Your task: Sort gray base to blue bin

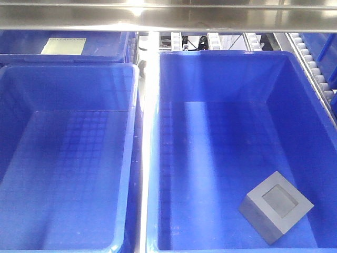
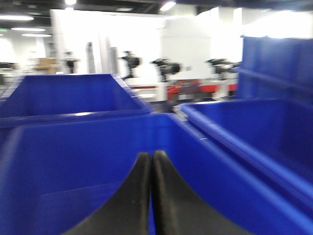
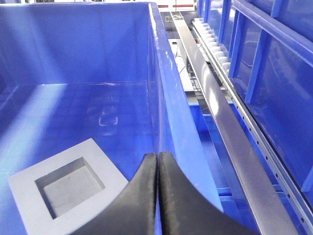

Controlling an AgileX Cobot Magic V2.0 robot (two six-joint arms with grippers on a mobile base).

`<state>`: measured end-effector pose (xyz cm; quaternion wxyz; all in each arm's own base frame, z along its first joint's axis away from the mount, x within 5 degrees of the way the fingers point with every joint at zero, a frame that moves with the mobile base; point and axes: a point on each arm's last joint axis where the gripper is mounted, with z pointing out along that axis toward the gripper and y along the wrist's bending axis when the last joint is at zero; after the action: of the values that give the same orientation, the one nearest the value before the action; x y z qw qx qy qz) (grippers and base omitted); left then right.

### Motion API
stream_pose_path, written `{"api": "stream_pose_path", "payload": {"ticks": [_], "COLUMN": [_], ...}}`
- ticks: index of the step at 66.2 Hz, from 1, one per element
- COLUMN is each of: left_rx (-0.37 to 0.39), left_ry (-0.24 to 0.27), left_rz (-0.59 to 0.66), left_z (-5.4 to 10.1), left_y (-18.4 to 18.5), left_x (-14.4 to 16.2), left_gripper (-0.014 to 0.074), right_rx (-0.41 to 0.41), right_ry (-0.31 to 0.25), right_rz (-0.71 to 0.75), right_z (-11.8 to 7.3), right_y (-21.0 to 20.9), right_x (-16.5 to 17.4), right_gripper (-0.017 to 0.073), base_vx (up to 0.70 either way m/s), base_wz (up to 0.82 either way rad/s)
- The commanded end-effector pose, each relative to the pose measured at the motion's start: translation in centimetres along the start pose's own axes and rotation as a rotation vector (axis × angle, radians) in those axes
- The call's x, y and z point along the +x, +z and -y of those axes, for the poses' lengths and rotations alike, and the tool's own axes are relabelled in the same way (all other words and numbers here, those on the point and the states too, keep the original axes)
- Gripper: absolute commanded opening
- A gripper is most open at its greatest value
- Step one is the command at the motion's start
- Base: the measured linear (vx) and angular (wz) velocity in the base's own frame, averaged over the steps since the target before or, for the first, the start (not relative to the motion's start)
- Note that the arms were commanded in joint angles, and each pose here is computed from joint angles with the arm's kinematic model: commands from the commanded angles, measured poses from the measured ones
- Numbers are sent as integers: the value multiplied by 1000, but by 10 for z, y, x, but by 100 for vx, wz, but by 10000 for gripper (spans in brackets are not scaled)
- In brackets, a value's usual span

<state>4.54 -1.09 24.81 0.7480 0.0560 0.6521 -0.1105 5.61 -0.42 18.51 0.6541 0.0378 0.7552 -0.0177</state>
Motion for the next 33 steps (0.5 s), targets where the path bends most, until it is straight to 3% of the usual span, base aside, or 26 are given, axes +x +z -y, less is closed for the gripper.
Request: {"api": "stream_pose_path", "payload": {"ticks": [1, 16, 33], "left_rx": [-96, -274, -311], "left_ry": [44, 64, 57], "left_rz": [92, 20, -89], "left_z": [-4, -15, -19], "left_y": [-2, -1, -1], "left_x": [-8, 16, 41], "left_gripper": [-7, -7, -7], "right_rx": [2, 2, 2], "right_ry": [-16, -16, -16], "right_rz": [39, 39, 39], "right_z": [0, 0, 0], "right_y": [1, 1, 1], "right_x": [-4, -4, -4], "right_gripper": [-5, -5, -5], "base_vx": [0, 0, 0], "base_wz": [0, 0, 0]}}
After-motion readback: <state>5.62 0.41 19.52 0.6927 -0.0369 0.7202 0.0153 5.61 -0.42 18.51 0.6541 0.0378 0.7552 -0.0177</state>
